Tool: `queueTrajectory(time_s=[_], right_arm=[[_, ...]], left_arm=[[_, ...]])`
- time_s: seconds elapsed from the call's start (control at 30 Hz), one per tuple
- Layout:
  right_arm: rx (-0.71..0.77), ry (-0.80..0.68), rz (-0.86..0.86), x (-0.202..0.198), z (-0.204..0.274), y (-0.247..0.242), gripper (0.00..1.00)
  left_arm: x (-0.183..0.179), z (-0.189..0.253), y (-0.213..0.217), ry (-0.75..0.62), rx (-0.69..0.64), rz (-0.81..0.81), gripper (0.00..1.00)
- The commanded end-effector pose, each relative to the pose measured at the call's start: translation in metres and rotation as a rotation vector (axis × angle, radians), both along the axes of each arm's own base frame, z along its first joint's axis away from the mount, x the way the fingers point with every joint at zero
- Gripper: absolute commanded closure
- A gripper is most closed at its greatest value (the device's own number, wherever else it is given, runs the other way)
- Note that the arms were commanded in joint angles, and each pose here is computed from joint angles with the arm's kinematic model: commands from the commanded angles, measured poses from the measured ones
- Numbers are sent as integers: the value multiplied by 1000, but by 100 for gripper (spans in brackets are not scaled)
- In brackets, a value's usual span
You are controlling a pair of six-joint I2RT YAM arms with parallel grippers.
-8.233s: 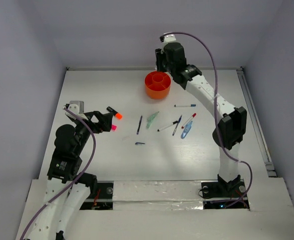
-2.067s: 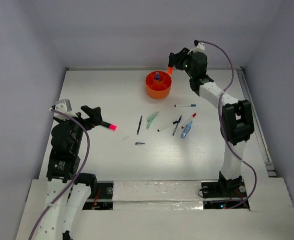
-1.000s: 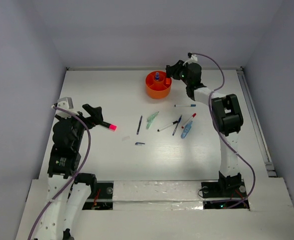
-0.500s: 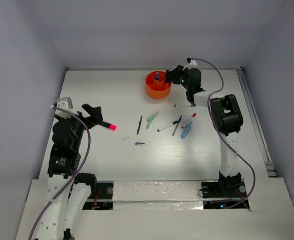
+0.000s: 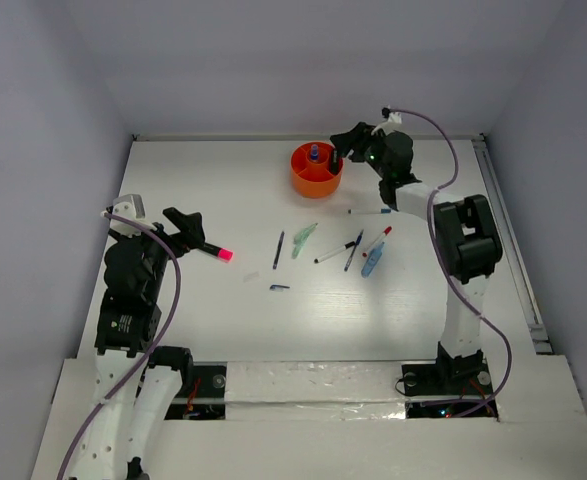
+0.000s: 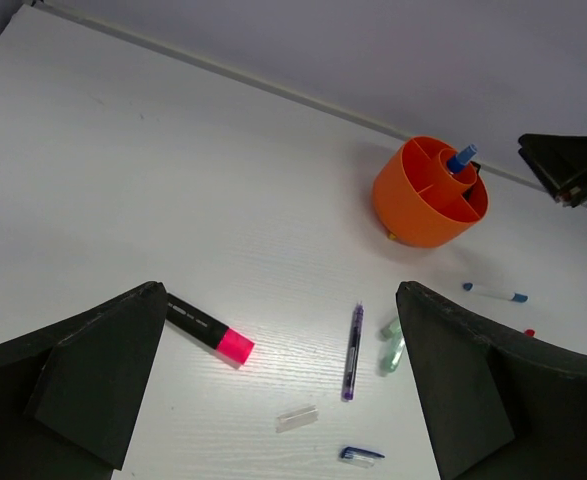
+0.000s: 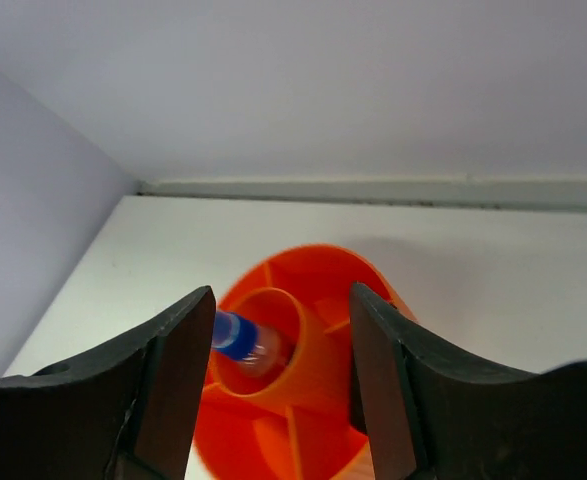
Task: Sort the stationery into containers
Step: Place the pen in the storage box, then move the pen to the center of the board.
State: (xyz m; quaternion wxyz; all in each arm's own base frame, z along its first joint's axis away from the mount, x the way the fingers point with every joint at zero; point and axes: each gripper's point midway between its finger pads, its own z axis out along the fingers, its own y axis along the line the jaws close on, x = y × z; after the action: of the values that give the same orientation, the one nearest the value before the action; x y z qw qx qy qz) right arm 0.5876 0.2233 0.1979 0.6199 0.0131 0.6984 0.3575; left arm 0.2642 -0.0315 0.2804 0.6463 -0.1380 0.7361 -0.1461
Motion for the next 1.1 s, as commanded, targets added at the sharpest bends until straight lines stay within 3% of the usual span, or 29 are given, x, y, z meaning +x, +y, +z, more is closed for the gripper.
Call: queueTrajectory(time_s=[0.0,0.1,0.13,0.23,0.4,0.5,0.53,0.6,0.63,0.73,0.8,0.83,0.87,0.9,0.93,1.07], right_arm=[[31,-179,22,-22,85,-1,38],[-3,-132,103,-46,91,23,51],[-55,-80,126,-54,78,33,63],[-181,-12,232,-87,61,83,78],[-322,53,421,-148,30,161,78],[-379,106,575,-184,12,213,73],[-412,147,627,-204,1,230,63],[-452,139,663,-208,-9,256,46],[-491,171,675,-213,-22,262,30],[-573,200,722,-227,-52,295,17],[-624,146,728,-235,-50,320,16],[-712,192,742,-240,-89,322,15],[-751,189,738,-242,-98,327,15],[-770,149,715,-243,-88,339,15],[-816,192,712,-246,-116,338,15],[-892,137,686,-245,-132,343,18]], left_arm=[[0,26,0,-82,2,-3,1],[-1,27,-3,-86,0,-25,1],[-1,27,-3,-88,0,-26,1],[-2,29,-3,-94,-2,-27,1],[-2,32,6,-101,-3,14,1],[-1,31,16,-94,-21,66,1],[0,31,22,-91,-25,94,1],[-1,30,29,-80,-34,141,1],[-2,30,32,-79,-36,155,1],[-3,30,34,-76,-36,169,1],[-2,30,31,-75,-32,152,1],[-2,30,33,-75,-30,158,1],[-2,30,33,-77,-29,153,1],[-1,30,32,-77,-28,152,1],[-1,30,32,-77,-28,150,1],[-2,31,30,-81,-23,137,1]])
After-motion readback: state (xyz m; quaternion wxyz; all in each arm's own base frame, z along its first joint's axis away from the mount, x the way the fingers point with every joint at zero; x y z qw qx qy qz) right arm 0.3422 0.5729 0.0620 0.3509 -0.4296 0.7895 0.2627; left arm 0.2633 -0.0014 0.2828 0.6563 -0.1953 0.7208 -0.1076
